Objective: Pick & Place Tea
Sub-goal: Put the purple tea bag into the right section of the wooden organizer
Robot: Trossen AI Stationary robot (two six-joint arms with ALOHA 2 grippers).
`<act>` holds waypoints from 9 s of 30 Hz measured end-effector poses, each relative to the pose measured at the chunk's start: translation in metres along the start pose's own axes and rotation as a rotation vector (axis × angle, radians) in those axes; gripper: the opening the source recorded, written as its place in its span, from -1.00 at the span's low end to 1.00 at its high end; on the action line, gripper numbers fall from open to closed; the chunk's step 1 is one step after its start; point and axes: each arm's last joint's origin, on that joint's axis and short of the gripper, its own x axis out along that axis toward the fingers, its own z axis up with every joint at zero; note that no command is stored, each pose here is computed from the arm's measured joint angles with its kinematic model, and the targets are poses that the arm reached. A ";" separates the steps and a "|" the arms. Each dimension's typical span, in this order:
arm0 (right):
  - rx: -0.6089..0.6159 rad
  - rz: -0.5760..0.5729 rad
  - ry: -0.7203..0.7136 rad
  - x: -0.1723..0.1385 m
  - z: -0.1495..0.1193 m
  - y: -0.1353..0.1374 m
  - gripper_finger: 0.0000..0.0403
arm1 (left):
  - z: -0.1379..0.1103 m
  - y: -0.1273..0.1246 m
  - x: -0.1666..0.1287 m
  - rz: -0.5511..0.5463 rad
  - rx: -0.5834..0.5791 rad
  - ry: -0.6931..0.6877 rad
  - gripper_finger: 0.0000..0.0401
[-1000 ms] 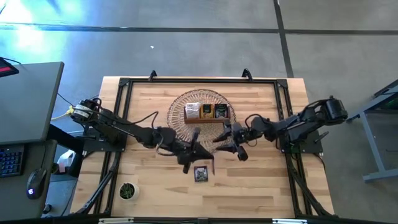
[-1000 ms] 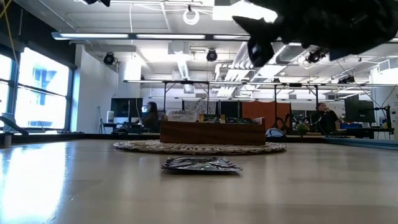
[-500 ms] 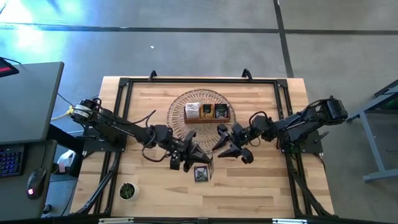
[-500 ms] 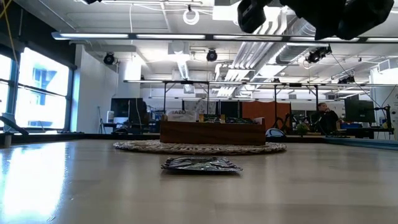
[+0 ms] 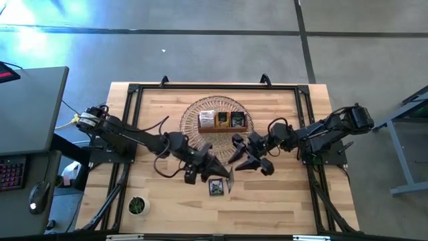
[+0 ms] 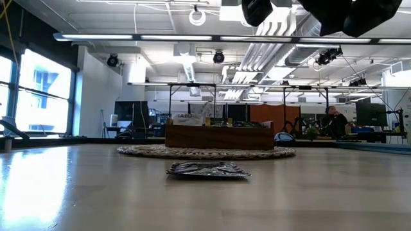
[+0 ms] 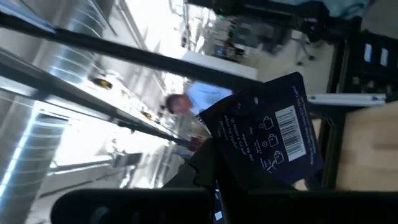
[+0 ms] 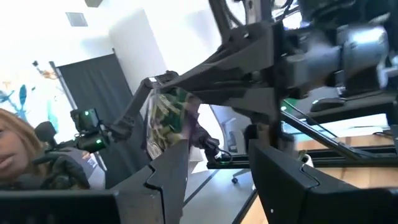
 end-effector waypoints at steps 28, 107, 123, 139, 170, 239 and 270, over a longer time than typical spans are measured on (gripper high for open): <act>-0.036 0.162 0.014 0.004 0.000 0.014 -0.44 | -0.022 0.014 0.003 -0.135 -0.048 -0.001 -1.00; -0.161 -0.981 0.660 -0.151 -0.002 -0.122 -0.91 | -0.027 0.033 -0.041 0.208 -0.839 0.925 -0.29; -0.180 -1.048 0.593 -0.150 0.005 -0.122 -0.32 | -0.027 0.032 -0.041 0.205 -0.837 0.927 -0.29; -0.337 -0.558 0.642 -0.032 -0.043 -0.014 -0.37 | -0.026 0.017 -0.046 0.130 -1.225 0.946 -0.29; -0.224 -0.478 1.009 0.065 -0.163 -0.006 -0.38 | 0.016 -0.185 -0.009 -0.303 -1.799 1.406 -0.29; -0.550 -0.613 0.778 0.073 -0.140 -0.014 -0.38 | -0.001 -0.148 -0.008 -0.004 -2.001 1.788 -0.29; -0.351 -0.671 0.842 0.061 -0.191 -0.038 -0.39 | 0.008 -0.152 -0.014 -0.026 -1.894 1.854 -0.29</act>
